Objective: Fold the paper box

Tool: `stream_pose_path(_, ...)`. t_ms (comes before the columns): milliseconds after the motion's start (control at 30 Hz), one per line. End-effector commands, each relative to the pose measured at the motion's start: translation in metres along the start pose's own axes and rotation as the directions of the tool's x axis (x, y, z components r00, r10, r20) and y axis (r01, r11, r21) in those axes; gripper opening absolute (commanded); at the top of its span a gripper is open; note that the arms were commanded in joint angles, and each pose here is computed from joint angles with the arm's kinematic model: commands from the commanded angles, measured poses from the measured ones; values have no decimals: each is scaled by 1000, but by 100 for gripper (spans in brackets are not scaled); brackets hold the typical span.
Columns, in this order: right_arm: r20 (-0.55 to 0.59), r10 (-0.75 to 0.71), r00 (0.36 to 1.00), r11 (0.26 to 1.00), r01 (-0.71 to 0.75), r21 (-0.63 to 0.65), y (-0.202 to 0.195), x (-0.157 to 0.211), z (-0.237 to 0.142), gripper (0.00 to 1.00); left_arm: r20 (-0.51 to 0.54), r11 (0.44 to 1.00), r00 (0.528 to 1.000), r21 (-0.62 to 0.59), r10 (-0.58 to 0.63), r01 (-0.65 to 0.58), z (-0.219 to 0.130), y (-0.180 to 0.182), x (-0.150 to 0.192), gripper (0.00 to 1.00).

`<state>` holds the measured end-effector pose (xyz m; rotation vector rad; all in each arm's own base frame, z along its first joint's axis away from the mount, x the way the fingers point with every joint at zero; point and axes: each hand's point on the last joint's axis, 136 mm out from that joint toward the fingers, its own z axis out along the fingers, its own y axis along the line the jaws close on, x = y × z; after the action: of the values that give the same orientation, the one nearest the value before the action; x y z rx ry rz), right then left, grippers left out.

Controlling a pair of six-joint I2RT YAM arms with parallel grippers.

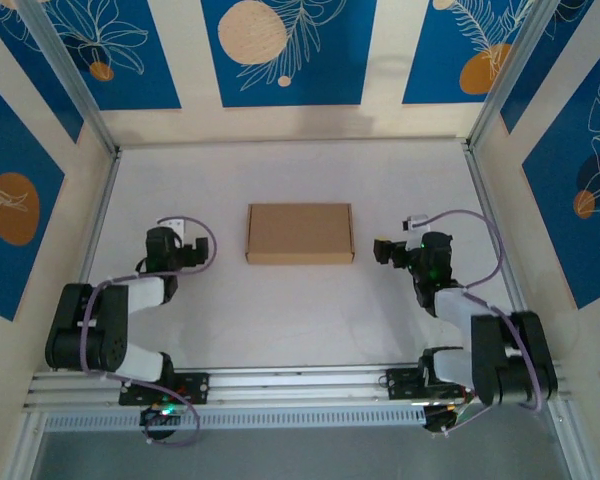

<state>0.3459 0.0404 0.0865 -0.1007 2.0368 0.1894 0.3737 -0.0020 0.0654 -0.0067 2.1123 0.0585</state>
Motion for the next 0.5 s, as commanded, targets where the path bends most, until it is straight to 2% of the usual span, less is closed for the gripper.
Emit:
stream_pose_path(0,224,1,975,999,9,-43,-3,-42,4,100,282,1000,959,-4,-22,24,-10,4,-32,100)
stream_pose_path(33,225,14,974,998,1,-63,-5,-36,8,99,336,1000,942,-7,-17,21,-14,5,-35,100)
stream_pose_path(100,253,37,967,996,-16,-85,-8,-33,15,99,253,1000,967,30,0,-8,-5,-4,-34,100)
stream_pose_path(167,108,45,993,993,-33,-110,-6,-27,28,99,199,997,979,66,35,-49,7,-14,-33,100)
stream_pose_path(200,93,53,994,991,-41,-124,-5,-31,37,99,199,997,979,67,36,-50,6,-14,-34,100)
stream_pose_path(267,83,74,994,997,-71,-41,-18,-30,38,99,195,996,980,65,40,-53,7,-15,-33,100)
stream_pose_path(467,85,47,995,999,-45,-21,-15,-30,40,99,195,997,980,64,39,-53,8,-15,-34,100)
